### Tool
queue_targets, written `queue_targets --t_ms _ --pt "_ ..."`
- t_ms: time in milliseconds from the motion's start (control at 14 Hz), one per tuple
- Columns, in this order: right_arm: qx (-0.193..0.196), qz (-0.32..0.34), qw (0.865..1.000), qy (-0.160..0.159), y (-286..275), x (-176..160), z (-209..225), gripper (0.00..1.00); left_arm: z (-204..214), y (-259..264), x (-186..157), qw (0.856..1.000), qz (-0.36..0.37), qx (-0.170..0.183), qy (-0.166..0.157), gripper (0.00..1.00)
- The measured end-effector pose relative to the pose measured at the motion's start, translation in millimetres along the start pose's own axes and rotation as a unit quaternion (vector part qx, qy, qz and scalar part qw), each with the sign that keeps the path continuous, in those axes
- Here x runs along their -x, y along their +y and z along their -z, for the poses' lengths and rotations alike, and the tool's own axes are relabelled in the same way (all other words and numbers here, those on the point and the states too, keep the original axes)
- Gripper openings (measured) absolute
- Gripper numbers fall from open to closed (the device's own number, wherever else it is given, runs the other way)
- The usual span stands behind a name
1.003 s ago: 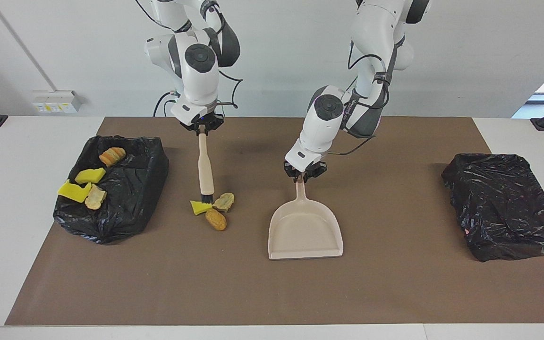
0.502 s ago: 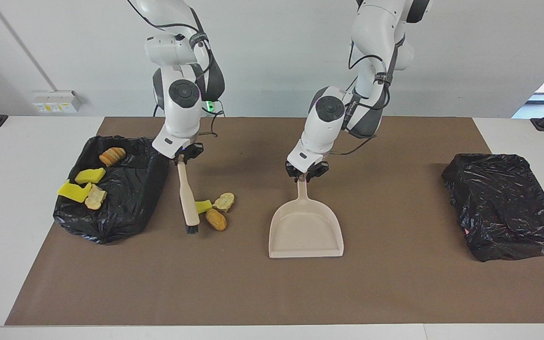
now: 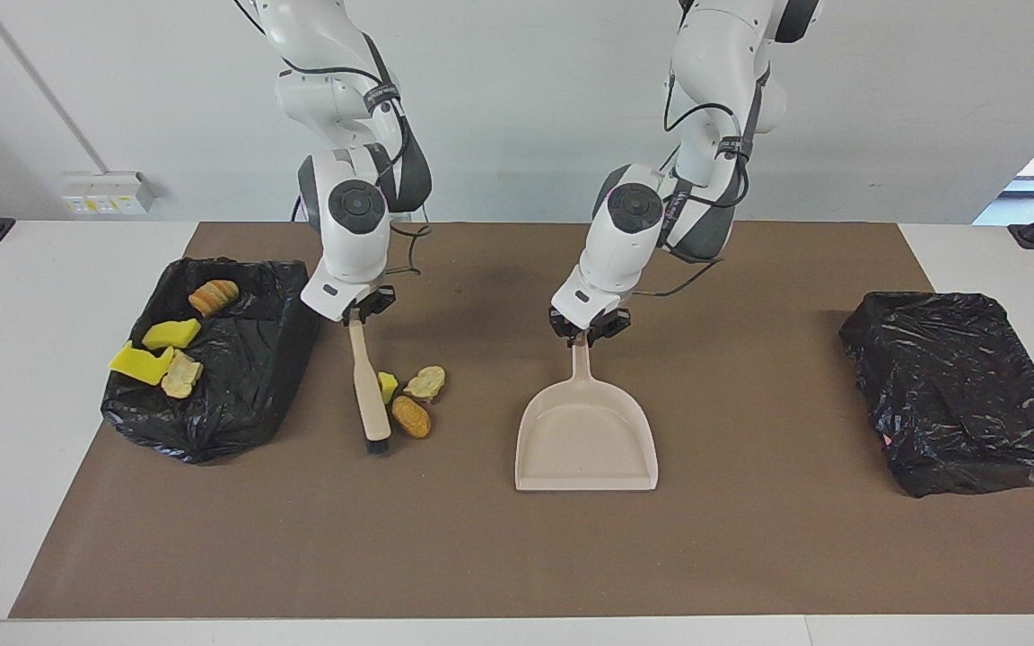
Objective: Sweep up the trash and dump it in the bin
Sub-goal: 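Sweep the bread and sponge pieces into the dustpan with the right gripper's brush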
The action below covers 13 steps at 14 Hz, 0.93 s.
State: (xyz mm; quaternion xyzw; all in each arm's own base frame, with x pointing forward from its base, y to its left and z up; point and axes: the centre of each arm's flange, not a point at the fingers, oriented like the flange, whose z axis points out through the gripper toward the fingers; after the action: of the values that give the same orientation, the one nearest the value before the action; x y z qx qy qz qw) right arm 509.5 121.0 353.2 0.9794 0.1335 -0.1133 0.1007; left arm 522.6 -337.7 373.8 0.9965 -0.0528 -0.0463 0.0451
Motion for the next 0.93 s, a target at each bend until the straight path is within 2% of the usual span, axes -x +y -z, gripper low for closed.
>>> queue_targets --t_ms 215,430,573,716,931 --pt "-0.049 -0.008 0.999 -0.012 -28 3 2 0.26 33 -37 -14 0.996 -0.084 -0.007 -0.026 0.32" --pt "-0.075 -0.046 0.996 -0.016 -58 5 9 0.26 65 -81 -24 0.979 -0.195 -0.007 -0.051 0.32" --pt "-0.091 -0.086 0.992 -0.020 -78 6 14 0.26 73 -97 -24 0.958 -0.278 -0.027 -0.064 0.32" --pt "-0.110 -0.121 0.986 -0.027 -83 6 16 0.26 73 -100 -22 0.929 -0.359 -0.040 -0.080 0.32" --pt "-0.115 -0.135 0.984 -0.030 -91 8 18 0.26 67 -98 -16 0.893 -0.436 -0.050 -0.099 0.32"
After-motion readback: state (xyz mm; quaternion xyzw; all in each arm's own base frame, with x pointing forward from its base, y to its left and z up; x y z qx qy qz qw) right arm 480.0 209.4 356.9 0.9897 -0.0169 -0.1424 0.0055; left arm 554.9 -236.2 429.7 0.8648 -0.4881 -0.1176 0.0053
